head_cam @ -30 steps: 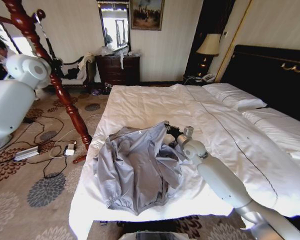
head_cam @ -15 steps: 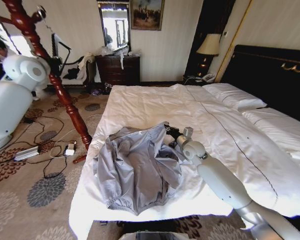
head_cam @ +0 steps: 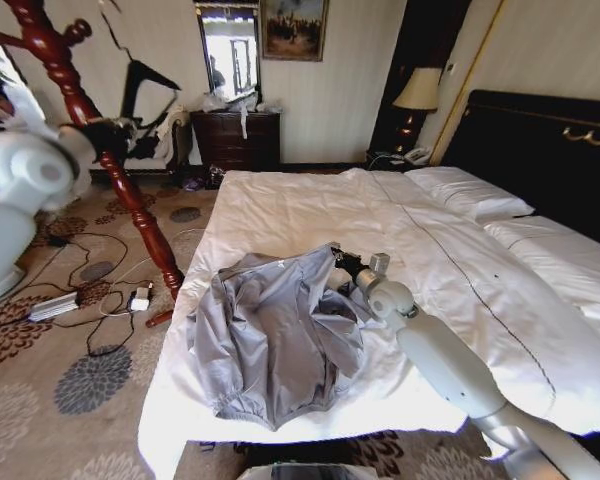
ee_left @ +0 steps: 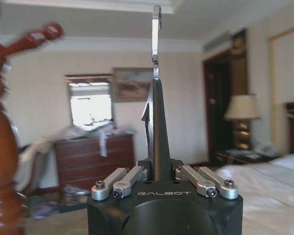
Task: Pick up the clothes from the bed and hang them on the clothes hanger.
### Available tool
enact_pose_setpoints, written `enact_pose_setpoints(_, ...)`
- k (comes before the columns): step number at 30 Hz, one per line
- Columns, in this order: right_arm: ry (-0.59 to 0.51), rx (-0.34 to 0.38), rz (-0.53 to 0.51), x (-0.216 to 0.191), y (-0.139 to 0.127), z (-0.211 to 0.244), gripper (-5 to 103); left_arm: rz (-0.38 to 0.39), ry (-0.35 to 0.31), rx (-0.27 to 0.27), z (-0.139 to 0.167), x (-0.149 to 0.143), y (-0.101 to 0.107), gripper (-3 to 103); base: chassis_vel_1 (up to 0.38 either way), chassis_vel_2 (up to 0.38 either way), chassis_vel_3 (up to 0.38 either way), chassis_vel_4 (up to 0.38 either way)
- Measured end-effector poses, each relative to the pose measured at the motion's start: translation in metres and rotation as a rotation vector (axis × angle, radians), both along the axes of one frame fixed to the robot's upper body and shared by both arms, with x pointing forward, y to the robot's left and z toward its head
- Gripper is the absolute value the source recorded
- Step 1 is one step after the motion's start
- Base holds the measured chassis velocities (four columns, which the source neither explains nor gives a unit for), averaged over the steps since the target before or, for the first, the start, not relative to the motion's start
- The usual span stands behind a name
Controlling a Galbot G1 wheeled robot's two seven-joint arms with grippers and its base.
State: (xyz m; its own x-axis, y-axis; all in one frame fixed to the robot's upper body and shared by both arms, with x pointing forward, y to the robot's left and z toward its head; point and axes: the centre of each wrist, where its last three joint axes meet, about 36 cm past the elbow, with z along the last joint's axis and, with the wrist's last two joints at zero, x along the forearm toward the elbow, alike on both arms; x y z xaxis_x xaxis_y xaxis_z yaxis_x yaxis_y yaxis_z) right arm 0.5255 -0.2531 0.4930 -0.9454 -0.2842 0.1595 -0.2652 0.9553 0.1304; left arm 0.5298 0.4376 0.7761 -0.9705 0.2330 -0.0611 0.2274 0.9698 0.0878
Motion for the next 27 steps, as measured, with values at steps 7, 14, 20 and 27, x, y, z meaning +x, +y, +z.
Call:
enact_pose_setpoints(7,-0.012,-0.006,-0.004,-0.001,-0.007,0.006,0,-0.220,-0.041,0.121,-0.048,-0.021,0.035,18,0.000,0.000,0.000,0.000)
enact_pose_setpoints(14,-0.010,-0.011,-0.028,-0.007,-0.018,0.006,0,-0.489,-0.024,0.213,-0.101,-0.032,0.031,18,0.000,0.000,0.000,0.000)
enact_pose_setpoints(20,-0.006,-0.022,-0.048,-0.010,-0.027,0.006,0,-0.622,0.014,0.202,-0.141,-0.037,0.029,18,0.000,0.000,0.000,0.000)
enact_pose_setpoints(27,0.000,-0.033,-0.060,-0.005,-0.033,0.006,0,-0.777,0.069,0.210,-0.170,-0.048,0.023,18,0.000,0.000,0.000,0.000)
